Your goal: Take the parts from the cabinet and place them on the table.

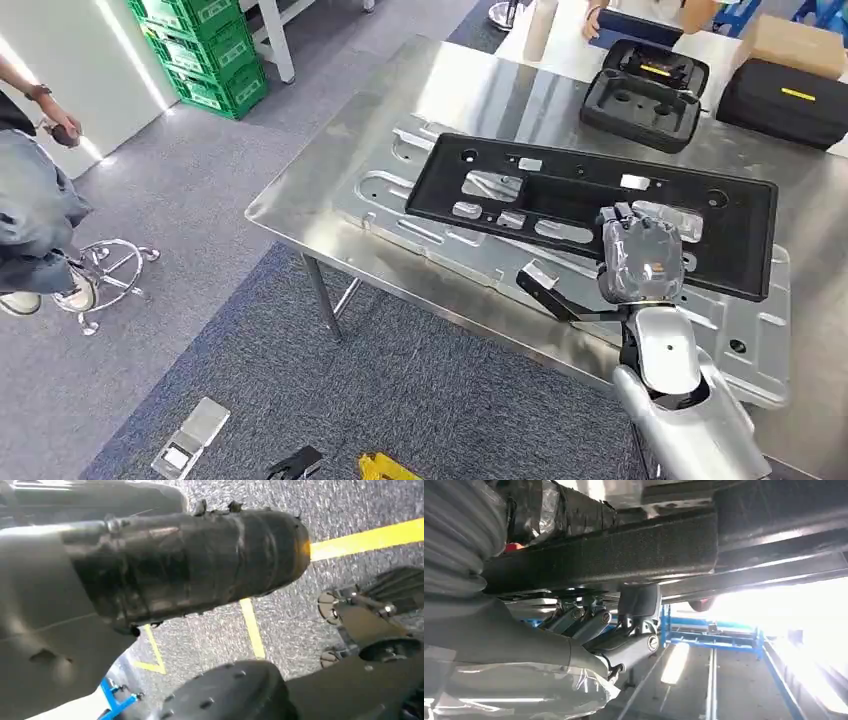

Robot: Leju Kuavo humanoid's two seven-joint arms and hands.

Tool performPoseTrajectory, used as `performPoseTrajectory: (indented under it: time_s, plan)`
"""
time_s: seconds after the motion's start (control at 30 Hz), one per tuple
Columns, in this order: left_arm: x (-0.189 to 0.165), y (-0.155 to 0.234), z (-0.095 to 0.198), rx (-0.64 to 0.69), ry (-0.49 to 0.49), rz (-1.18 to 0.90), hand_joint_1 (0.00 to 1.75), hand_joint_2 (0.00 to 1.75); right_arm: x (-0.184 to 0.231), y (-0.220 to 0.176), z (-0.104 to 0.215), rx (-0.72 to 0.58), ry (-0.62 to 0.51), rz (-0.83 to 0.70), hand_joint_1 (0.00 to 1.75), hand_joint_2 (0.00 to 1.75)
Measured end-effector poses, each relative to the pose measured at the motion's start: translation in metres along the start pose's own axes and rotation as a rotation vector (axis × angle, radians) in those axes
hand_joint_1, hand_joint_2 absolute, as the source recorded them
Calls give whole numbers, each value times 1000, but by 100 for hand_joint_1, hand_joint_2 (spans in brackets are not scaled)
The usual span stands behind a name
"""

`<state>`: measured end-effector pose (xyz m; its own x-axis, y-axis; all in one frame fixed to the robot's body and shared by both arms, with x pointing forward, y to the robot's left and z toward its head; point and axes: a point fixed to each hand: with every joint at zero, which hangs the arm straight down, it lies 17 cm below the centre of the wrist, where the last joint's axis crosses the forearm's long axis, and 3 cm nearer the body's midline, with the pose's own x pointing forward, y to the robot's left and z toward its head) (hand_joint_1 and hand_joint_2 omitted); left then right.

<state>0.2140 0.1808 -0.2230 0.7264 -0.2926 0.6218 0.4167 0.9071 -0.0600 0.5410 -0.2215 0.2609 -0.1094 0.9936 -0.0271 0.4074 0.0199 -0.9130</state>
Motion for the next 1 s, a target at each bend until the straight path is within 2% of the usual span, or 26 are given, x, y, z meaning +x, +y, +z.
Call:
performPoseTrajectory:
  time_s: [0.43,0.6,0.73,1.0]
  plan:
    - [3,-13,-1,-17,-3,9,0,0,9,12,9,32,-16,-6,175,175]
    - [10,-16,-4,-22,-11,5,0,0,32,6,2,22,-42,-36,175,175]
    - [2,-11,-2,-15,2,2,0,0,40,14,6,40,-48,-50,175,175]
    - [-2,-10,0,-15,2,2,0,0,32,31,10,79,-25,-55,175,175]
